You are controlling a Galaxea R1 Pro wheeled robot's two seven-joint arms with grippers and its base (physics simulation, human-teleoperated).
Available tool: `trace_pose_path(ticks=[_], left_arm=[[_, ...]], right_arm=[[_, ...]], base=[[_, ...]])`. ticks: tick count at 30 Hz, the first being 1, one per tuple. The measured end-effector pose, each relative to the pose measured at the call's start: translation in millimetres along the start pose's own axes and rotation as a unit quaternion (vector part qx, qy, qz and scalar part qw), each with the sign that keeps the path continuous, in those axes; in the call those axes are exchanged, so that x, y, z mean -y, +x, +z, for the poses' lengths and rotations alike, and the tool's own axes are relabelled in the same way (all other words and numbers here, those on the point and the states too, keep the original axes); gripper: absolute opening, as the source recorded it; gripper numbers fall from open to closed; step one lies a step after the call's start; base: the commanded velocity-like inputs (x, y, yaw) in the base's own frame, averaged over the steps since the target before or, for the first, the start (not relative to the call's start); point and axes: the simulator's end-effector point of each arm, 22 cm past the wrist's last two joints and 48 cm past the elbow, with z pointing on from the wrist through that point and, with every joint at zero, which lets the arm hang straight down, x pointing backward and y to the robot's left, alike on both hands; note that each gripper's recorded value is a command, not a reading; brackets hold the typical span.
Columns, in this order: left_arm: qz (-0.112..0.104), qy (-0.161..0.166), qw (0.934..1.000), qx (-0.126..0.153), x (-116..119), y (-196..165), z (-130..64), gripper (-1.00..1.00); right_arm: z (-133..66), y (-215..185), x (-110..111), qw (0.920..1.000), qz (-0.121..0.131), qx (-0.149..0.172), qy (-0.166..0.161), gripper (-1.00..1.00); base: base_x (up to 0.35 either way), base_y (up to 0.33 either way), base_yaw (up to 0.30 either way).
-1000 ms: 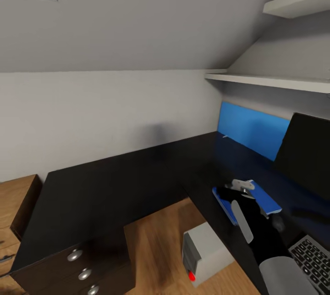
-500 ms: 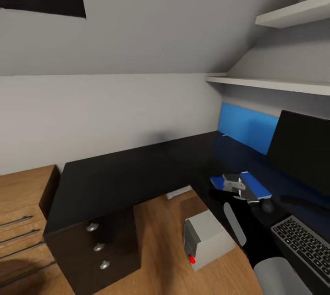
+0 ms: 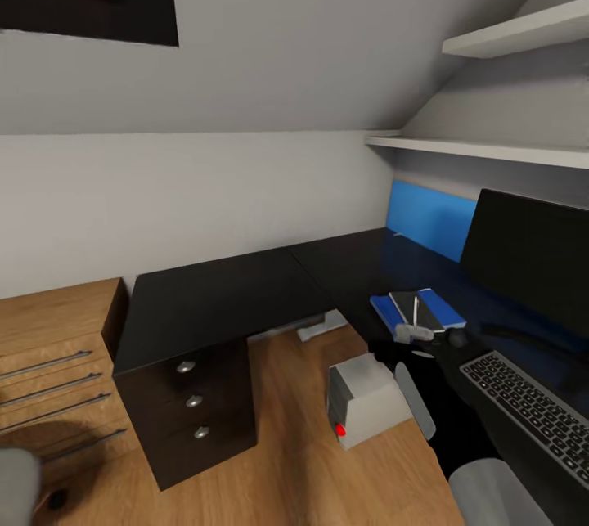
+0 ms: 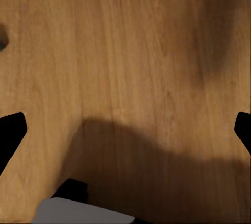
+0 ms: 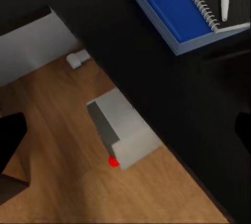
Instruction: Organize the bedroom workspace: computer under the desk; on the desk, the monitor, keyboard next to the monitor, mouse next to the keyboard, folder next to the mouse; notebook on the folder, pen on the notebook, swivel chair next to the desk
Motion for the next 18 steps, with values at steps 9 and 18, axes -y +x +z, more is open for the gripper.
trace_pose_path(ticks=[9, 18], left_arm=[[-0.02, -0.023, 0.9995, -0.003, -20.6, -1.6, 6.0, 1.0], [-0.054, -0.058, 0.9969, 0.003, -57.8, -13.4, 13.3, 1.0]], right_arm=[[1.4, 12.6, -14.9, 0.9997, -0.022, -0.01, -0.009, 1.0], [0.8, 18.9, -26.6, 0.999, -0.04, -0.012, -0.018, 1.0]], base=[[-0.316, -0.005, 0.0], [-0.033, -0.011, 0.032]])
